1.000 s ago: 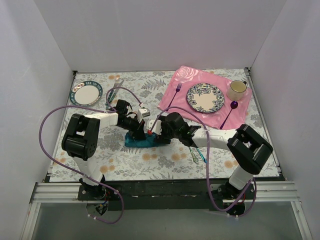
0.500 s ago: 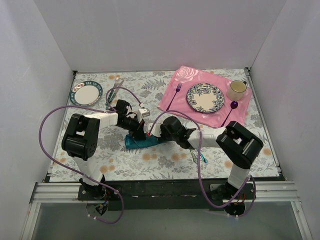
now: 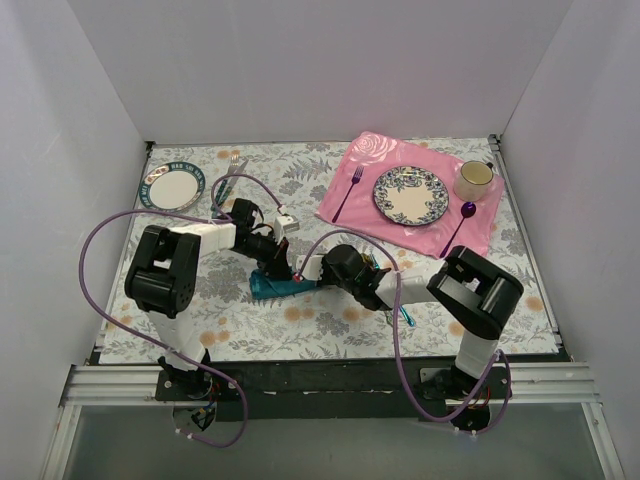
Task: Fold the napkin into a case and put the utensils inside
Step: Stuff the 2/3-rectangle-folded napkin at the center of the board.
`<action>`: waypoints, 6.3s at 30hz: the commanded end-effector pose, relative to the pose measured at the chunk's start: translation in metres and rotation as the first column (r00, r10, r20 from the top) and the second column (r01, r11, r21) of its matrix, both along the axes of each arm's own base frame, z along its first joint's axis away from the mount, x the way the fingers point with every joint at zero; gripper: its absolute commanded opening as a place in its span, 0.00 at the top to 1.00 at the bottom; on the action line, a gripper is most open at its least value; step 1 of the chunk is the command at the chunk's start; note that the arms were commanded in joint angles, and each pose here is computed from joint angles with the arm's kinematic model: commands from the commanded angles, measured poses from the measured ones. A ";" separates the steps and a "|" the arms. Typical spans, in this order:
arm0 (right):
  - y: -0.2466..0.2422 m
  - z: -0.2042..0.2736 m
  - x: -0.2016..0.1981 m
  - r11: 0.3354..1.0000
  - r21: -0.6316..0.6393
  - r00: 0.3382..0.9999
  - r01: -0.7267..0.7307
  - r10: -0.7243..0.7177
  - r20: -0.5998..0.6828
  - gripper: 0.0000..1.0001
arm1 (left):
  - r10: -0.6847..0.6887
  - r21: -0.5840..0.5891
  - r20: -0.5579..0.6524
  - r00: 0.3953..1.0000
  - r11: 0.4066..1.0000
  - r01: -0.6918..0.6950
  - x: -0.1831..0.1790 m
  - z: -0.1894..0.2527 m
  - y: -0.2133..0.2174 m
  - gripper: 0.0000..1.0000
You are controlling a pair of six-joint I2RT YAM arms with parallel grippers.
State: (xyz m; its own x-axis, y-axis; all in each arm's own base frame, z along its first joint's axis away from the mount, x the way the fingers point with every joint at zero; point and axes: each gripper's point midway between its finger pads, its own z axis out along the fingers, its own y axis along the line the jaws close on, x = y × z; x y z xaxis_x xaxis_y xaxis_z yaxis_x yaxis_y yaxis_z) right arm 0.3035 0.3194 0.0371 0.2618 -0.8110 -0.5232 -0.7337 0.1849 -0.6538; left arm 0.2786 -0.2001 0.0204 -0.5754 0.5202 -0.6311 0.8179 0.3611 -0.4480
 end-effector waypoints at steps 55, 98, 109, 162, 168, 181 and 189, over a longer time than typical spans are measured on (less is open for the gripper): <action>0.029 0.089 -0.015 0.952 0.297 0.897 0.067 0.073 -0.435 0.61 | 0.065 0.192 -0.115 0.991 0.980 -0.042 -0.002 -0.045 0.032 1.00; -0.010 0.036 -0.034 0.817 0.259 0.539 0.516 -0.074 -0.839 0.99 | 0.062 0.182 -0.119 0.991 0.982 -0.040 -0.005 -0.042 0.031 1.00; -0.006 0.045 -0.024 0.816 0.260 0.569 0.516 -0.099 -0.817 0.99 | 0.063 0.183 -0.122 0.990 0.982 -0.040 -0.005 -0.043 0.031 1.00; 0.011 0.027 0.014 0.966 0.252 0.963 -0.061 0.123 -0.238 0.58 | 0.049 0.198 -0.120 0.992 0.980 -0.025 -0.008 -0.045 0.034 1.00; 0.004 0.010 0.001 0.972 0.217 0.955 -0.094 0.150 -0.257 0.60 | 0.050 0.198 -0.117 0.992 0.980 -0.026 -0.007 -0.045 0.034 1.00; 0.005 -0.007 0.000 0.987 0.149 0.973 -0.066 0.097 -0.210 0.99 | 0.062 0.155 -0.108 0.992 0.987 -0.045 -0.001 -0.031 0.031 1.00; -0.010 -0.009 -0.005 0.993 0.117 0.985 -0.013 0.033 -0.170 0.99 | 0.104 0.008 -0.154 0.983 0.995 -0.104 0.003 0.004 0.035 0.96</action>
